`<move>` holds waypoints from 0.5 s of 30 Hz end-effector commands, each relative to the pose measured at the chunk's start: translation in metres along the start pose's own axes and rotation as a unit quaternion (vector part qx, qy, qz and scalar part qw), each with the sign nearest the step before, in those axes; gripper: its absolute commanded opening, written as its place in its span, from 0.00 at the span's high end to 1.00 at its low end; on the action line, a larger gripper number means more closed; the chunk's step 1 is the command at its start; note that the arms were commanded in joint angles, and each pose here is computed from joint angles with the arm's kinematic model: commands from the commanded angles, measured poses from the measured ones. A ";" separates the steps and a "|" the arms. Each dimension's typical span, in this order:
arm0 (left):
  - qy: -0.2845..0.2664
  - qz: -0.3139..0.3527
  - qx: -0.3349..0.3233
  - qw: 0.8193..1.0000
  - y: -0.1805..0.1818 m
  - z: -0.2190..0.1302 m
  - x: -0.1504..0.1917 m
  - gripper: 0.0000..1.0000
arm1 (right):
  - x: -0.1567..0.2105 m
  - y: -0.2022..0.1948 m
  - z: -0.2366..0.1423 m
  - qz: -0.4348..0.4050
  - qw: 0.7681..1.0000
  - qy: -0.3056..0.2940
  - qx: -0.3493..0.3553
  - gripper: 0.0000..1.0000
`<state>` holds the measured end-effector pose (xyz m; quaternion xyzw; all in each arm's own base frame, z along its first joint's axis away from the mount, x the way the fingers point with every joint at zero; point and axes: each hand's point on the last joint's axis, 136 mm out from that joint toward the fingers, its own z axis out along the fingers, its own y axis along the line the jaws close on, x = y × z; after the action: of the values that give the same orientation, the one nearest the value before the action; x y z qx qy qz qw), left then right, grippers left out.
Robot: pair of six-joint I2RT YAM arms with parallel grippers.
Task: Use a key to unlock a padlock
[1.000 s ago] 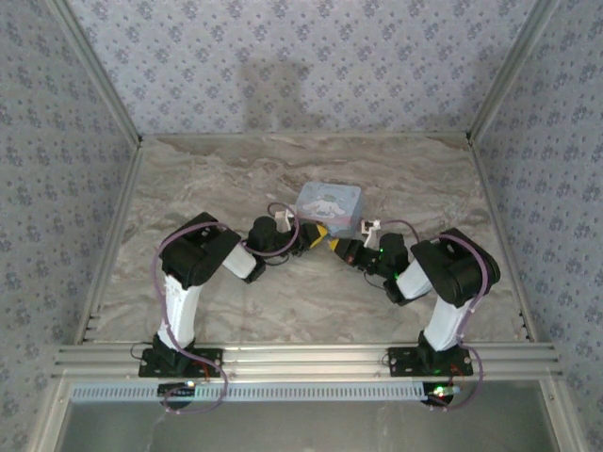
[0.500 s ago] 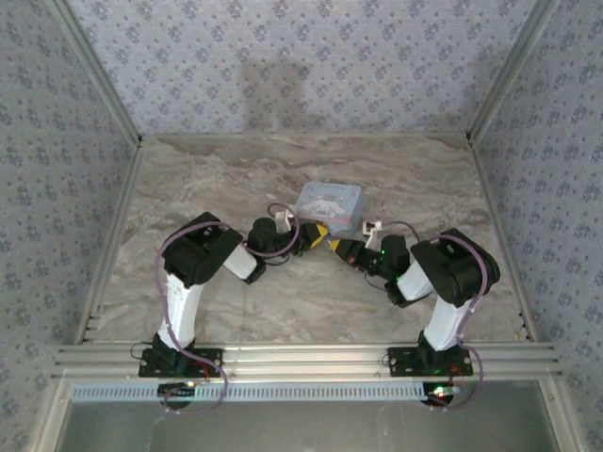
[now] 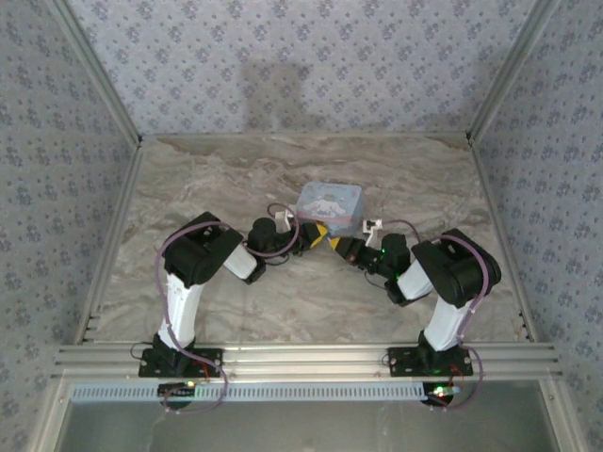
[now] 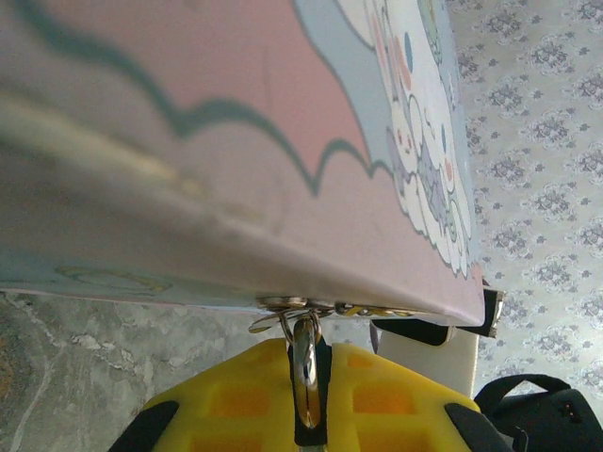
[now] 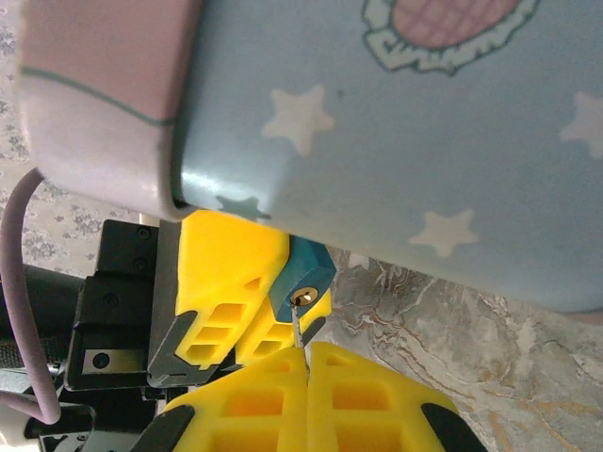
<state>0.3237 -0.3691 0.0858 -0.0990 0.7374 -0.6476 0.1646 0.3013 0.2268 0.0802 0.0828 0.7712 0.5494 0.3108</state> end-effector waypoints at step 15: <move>0.037 -0.014 0.021 0.999 -0.002 0.007 0.023 1.00 | -0.024 0.025 0.020 0.054 0.997 -0.023 -0.043 1.00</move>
<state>0.3280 -0.3672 0.0794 -0.1227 0.7349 -0.6472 0.1614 0.3102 0.2311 0.0770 0.1244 0.7683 0.5619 0.2802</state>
